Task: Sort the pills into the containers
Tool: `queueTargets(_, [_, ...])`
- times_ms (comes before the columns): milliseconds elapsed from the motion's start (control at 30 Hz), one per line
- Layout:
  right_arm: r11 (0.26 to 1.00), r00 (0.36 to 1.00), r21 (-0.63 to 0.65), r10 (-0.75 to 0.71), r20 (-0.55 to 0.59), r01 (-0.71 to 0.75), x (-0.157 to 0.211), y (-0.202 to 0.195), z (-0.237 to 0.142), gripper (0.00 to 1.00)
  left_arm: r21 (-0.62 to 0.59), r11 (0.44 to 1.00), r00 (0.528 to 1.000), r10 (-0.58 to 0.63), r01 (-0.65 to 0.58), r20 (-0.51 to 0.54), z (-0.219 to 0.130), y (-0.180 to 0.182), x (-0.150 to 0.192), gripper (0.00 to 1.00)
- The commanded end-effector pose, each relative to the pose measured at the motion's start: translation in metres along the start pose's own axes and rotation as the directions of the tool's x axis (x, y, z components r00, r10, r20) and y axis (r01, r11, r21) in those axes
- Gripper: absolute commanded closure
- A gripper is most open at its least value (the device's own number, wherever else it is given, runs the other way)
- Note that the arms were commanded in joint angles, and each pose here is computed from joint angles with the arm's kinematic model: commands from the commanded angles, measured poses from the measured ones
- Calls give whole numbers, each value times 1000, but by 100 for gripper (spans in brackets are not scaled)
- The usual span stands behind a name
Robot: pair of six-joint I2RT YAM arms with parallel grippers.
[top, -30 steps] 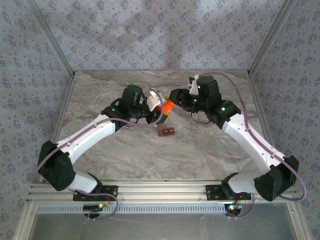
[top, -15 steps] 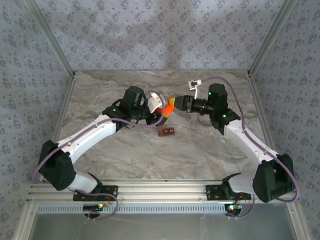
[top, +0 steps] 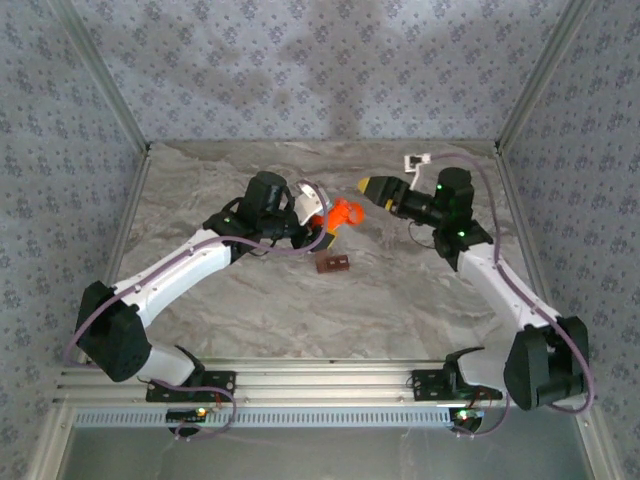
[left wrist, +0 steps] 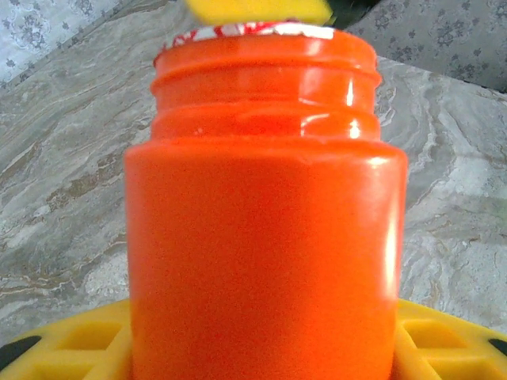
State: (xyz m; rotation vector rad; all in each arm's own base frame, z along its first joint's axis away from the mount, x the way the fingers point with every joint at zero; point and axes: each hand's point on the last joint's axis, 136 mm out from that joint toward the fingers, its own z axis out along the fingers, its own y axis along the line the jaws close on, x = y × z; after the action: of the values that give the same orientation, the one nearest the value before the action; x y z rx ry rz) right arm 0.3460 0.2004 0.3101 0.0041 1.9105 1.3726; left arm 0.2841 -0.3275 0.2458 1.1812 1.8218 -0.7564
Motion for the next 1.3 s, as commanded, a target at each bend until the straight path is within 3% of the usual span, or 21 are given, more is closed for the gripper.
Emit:
queueTargets(0, [987,989,97,120,86,-129,-17,8,-19,18,9,999,995,51,-52,83,-11,-5,-27,100])
queueTargets(200, [955,990,267,114,81,-132,-12,-6,-27,18,9,999,995,45,-46,87,-10,-4,-28,100])
queueTargets(300, [901,993,417,115,31,-117,9,-50,-35,18,1,999,994,36,-36,105,-9,-3,-27,100])
queueTargets(500, [790,985,597,171,0,-137,44,-133,-45,20,-47,999,990,21,-15,139,-11,3,-26,100])
queueTargets(733, [746,961,664,215,-174,-47,83,-170,-31,22,-214,974,965,-13,71,263,-20,29,-21,100])
queueTargets(1033, [594,900,771,171,-401,231,108,-212,-4,21,-274,955,969,-44,112,243,-30,31,10,100])
queueTargets(1267, [556,840,734,114,-531,389,117,-213,34,13,-310,941,968,-62,138,243,-43,34,29,100])
